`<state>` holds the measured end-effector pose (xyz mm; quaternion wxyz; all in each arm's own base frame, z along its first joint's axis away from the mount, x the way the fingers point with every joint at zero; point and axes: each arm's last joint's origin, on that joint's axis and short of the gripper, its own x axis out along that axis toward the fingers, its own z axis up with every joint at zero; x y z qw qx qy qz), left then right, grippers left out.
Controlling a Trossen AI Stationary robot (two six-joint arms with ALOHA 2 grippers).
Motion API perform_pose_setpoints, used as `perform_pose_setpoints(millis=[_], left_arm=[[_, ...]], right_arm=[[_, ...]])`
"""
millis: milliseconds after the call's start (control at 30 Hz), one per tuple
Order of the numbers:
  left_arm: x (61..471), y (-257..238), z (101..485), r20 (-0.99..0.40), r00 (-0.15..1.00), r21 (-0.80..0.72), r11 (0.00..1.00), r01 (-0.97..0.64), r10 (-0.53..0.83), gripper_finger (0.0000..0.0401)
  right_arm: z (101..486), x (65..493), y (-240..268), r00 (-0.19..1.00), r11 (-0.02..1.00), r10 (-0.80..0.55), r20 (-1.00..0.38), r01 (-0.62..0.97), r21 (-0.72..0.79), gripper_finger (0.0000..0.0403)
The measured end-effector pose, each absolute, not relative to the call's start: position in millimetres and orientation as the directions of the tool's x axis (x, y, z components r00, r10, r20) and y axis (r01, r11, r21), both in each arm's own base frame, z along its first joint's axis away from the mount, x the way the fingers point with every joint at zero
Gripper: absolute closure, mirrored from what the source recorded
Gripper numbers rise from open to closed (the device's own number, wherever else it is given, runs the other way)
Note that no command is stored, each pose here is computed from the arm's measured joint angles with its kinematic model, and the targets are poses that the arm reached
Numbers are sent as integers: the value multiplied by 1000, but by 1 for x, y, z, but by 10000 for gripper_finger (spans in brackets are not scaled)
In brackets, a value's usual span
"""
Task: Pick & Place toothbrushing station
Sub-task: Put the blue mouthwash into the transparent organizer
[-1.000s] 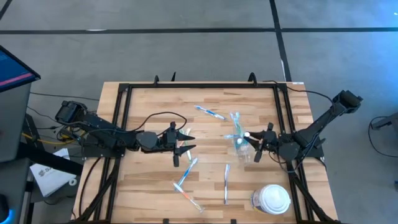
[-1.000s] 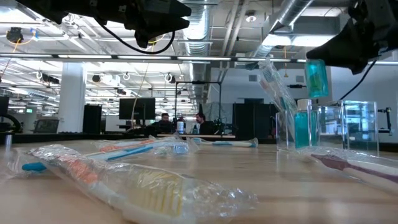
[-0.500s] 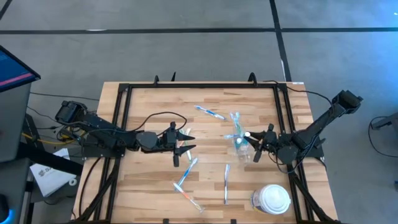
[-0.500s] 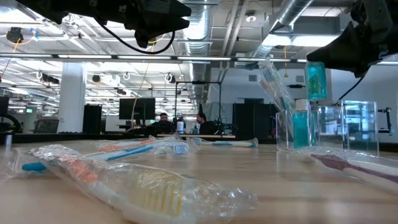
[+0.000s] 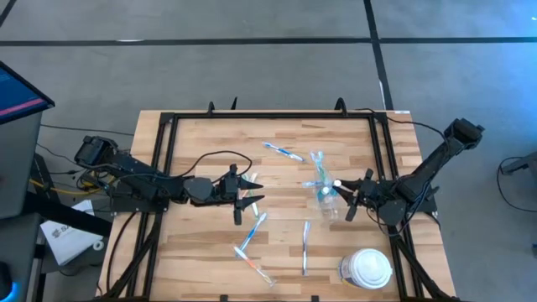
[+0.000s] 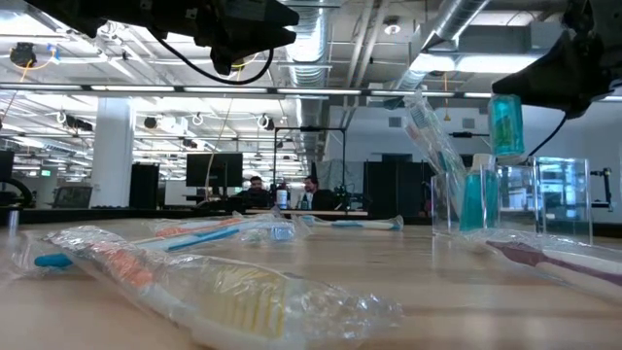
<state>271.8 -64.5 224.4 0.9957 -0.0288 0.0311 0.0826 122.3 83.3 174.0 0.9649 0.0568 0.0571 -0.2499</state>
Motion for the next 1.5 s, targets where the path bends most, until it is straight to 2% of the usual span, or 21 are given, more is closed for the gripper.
perform_pose_setpoints(millis=[433,833,1500], left_arm=[[272,-64,224,-67,984,-52,984,-169,166,258],[272,-64,224,-68,984,-51,984,-170,166,258],[272,-64,224,-71,984,-50,984,-170,166,258]], right_arm=[[175,120,85,862,860,-494,-116,504,82,322],[157,122,86,838,831,-523,-159,542,123,322],[138,140,82,796,797,-561,-225,593,110,322]])
